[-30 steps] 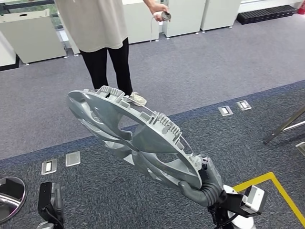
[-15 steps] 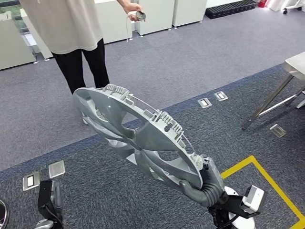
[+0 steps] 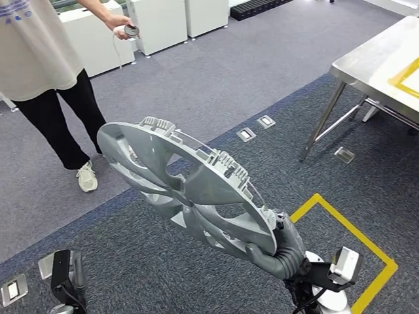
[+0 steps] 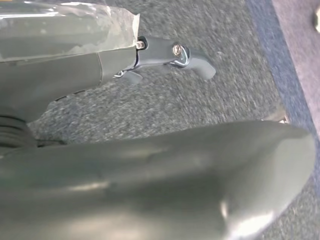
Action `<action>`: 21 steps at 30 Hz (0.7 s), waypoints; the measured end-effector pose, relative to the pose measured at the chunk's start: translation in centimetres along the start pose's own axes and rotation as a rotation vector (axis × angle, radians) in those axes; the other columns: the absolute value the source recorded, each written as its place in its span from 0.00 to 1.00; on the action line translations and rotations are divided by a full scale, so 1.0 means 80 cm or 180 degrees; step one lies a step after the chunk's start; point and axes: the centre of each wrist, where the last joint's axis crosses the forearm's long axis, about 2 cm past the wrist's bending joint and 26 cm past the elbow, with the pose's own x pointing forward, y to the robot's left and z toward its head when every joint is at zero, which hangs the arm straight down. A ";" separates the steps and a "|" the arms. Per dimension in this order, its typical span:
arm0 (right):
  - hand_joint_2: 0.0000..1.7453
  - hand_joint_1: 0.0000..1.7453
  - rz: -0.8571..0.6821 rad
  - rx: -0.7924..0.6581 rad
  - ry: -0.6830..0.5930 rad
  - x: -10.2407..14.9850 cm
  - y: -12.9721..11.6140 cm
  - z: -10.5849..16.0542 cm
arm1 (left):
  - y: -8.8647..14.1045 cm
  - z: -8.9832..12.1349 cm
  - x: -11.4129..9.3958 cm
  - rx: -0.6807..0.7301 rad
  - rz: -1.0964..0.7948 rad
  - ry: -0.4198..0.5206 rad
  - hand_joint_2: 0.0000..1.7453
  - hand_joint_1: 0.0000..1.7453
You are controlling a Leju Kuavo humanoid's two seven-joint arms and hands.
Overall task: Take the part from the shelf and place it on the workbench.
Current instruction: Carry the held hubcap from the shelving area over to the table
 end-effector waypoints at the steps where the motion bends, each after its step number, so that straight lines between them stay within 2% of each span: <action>1: 1.00 1.00 -0.0017 0.0007 0.0003 -0.001 -0.001 0.000 | 0.001 0.000 0.000 0.0026 -0.0011 0.0006 0.00 0.00; 21: 1.00 1.00 0.0015 -0.0068 0.0066 -0.008 -0.009 0.010 | -0.004 -0.002 0.003 0.0026 -0.0020 -0.0016 0.00 0.00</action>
